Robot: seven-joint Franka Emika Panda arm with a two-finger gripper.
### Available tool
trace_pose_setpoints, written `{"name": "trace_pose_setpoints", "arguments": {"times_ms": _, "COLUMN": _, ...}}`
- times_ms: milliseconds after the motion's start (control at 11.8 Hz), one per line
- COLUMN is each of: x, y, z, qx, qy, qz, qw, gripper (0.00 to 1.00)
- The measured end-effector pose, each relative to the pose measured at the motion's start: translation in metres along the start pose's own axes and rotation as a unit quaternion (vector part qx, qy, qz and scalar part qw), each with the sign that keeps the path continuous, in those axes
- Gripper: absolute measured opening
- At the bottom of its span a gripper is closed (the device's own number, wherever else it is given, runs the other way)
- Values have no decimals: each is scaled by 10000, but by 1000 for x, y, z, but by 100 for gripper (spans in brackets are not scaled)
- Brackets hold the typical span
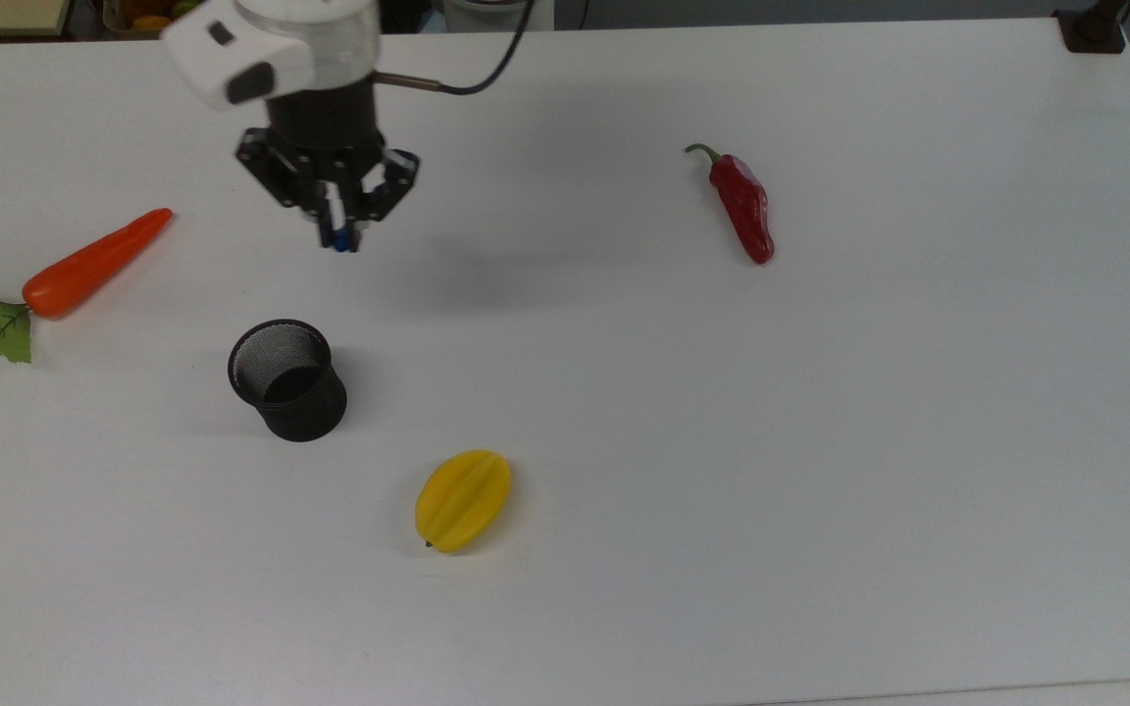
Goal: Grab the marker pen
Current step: 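Carry the marker away from the cup toward the red chili pepper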
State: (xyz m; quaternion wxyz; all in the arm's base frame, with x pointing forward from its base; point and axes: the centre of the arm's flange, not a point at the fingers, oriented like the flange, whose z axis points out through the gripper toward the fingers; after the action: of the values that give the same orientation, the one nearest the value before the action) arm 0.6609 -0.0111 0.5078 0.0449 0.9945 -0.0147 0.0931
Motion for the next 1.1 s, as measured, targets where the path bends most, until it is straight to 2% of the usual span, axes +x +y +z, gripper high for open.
{"name": "trace_pose_setpoints", "arguments": {"times_ms": 254, "x": -21, "y": -54, "z": 20, "qx": 147, "qy": -651, "qz": -343, "qw": 9972, "gripper": 18}}
{"name": "trace_pose_setpoints", "arguments": {"times_ms": 509, "x": -42, "y": -104, "z": 51, "qx": 170, "qy": -1048, "qz": -718, "qw": 9918, "gripper": 18}}
{"name": "trace_pose_setpoints", "arguments": {"times_ms": 1102, "x": -50, "y": -127, "z": 97, "qx": 196, "qy": -1420, "qz": -857, "qw": 9859, "gripper": 18}}
